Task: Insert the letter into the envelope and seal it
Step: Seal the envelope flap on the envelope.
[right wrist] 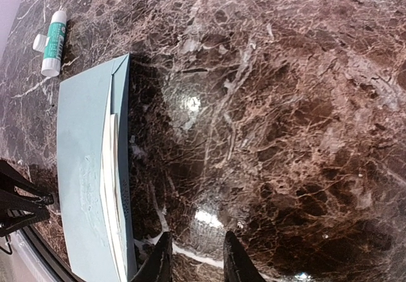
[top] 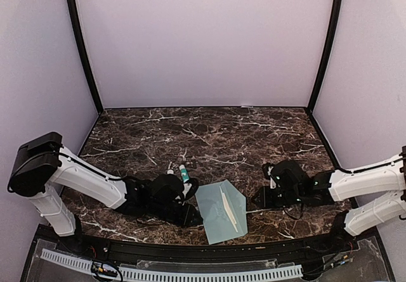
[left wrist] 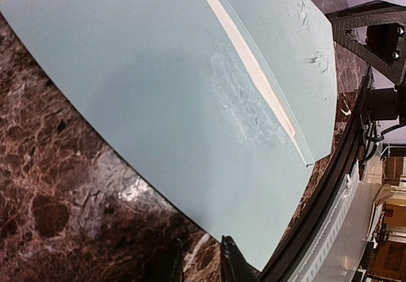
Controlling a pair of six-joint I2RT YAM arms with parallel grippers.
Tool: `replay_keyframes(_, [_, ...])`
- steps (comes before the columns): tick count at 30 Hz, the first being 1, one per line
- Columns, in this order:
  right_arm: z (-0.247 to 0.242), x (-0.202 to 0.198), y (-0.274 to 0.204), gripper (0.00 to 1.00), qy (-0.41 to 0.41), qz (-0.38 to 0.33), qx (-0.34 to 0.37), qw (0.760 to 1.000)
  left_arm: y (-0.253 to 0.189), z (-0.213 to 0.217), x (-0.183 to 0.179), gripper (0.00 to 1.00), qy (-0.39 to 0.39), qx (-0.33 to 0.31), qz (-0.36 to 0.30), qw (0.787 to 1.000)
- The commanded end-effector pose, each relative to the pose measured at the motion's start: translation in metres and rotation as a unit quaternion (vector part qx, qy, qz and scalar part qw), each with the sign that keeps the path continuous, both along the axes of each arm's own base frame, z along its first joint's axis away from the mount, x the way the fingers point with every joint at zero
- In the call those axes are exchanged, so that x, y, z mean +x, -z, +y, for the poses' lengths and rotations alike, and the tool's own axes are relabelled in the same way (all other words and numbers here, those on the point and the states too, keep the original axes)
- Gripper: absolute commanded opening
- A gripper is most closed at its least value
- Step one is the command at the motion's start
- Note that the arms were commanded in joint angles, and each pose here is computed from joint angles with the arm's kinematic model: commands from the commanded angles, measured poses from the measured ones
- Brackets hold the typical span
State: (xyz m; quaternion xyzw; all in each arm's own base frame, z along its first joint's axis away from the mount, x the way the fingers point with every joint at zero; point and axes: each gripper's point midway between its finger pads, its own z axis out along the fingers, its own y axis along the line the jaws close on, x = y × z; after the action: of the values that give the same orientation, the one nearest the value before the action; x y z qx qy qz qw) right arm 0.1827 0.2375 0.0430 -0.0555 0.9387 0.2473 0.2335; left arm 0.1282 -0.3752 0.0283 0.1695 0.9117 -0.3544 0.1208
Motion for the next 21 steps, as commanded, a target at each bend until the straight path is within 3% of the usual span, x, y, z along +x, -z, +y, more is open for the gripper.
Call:
replay_keyframes(1, [0.016, 0.001, -0.002, 0.25, -0.021, 0.004, 0.024, 0.999, 0.002, -0.002, 0.006, 0.19, 0.008, 0.014, -0.023, 1.0])
replay_keyframes(15, [0.074, -0.017, -0.027, 0.22, -0.134, -0.017, 0.08, 0.988, 0.017, -0.005, 0.011, 0.16, 0.013, 0.038, -0.033, 0.999])
replay_keyframes(21, [0.089, -0.03, -0.013, 0.2, -0.16, 0.002, 0.079, 0.984, 0.019, -0.002, 0.011, 0.15, 0.012, 0.042, -0.034, 0.998])
